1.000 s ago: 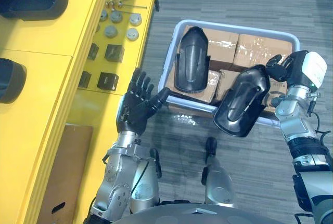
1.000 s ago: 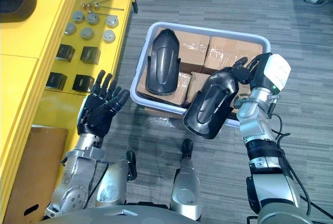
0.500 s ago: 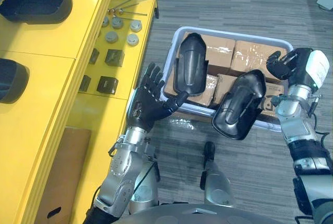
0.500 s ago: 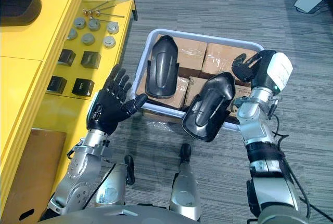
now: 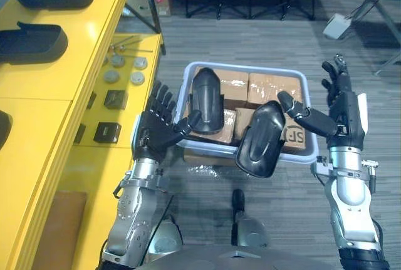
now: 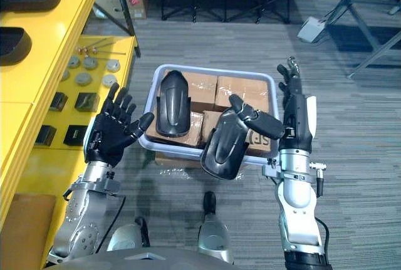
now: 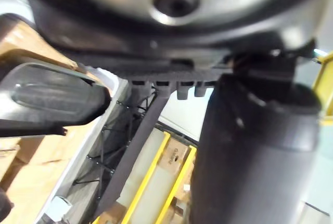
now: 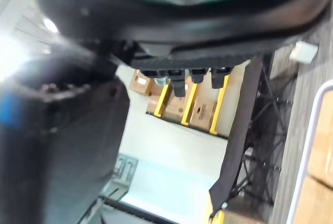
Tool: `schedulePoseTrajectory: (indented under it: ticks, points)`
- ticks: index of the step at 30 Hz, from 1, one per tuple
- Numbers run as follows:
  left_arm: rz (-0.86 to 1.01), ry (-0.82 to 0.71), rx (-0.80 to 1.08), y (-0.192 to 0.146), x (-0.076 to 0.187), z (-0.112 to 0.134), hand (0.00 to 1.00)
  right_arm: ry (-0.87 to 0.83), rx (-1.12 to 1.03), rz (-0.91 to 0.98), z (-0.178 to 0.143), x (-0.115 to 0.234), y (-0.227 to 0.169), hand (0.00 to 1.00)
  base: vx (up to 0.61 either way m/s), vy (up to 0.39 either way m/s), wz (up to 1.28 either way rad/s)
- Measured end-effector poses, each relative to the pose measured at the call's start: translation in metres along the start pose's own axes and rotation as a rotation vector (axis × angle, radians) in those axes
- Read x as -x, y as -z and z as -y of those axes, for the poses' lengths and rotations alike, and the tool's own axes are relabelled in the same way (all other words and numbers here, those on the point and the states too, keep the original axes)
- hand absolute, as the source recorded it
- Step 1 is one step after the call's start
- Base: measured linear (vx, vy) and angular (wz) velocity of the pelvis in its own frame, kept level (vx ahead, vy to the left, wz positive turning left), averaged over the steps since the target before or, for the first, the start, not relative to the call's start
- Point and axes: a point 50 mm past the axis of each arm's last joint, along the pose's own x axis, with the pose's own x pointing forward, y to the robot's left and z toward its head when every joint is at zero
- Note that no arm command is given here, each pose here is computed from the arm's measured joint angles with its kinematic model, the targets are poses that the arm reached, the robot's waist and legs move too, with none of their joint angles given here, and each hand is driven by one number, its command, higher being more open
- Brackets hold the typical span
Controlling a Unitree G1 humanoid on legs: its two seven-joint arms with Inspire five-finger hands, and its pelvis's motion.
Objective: Walk over and take three plastic housings, then place them on the shelf
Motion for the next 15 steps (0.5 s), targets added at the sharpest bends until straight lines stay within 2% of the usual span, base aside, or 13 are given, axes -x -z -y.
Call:
schedulePoseTrajectory:
  ticks: [6, 12, 15]
  points:
    - [0.018, 0.012, 0.016, -0.004, -0.001, -0.005, 1.00, -0.294, -0.194, -0.143, -0.008, 0.017, 0.014, 1.00, 0.00, -0.016, -0.10]
    - [0.015, 0.009, 0.008, -0.005, 0.000, -0.008, 1.00, -0.684, -0.324, -0.564, -0.021, 0.071, 0.048, 1.00, 0.00, 0.003, -0.03]
    - [-0.025, 0.000, -0.011, 0.002, 0.002, -0.016, 1.00, -0.741, -0.491, -0.721, -0.023, 0.100, 0.063, 1.00, 0.00, 0.000, 0.00]
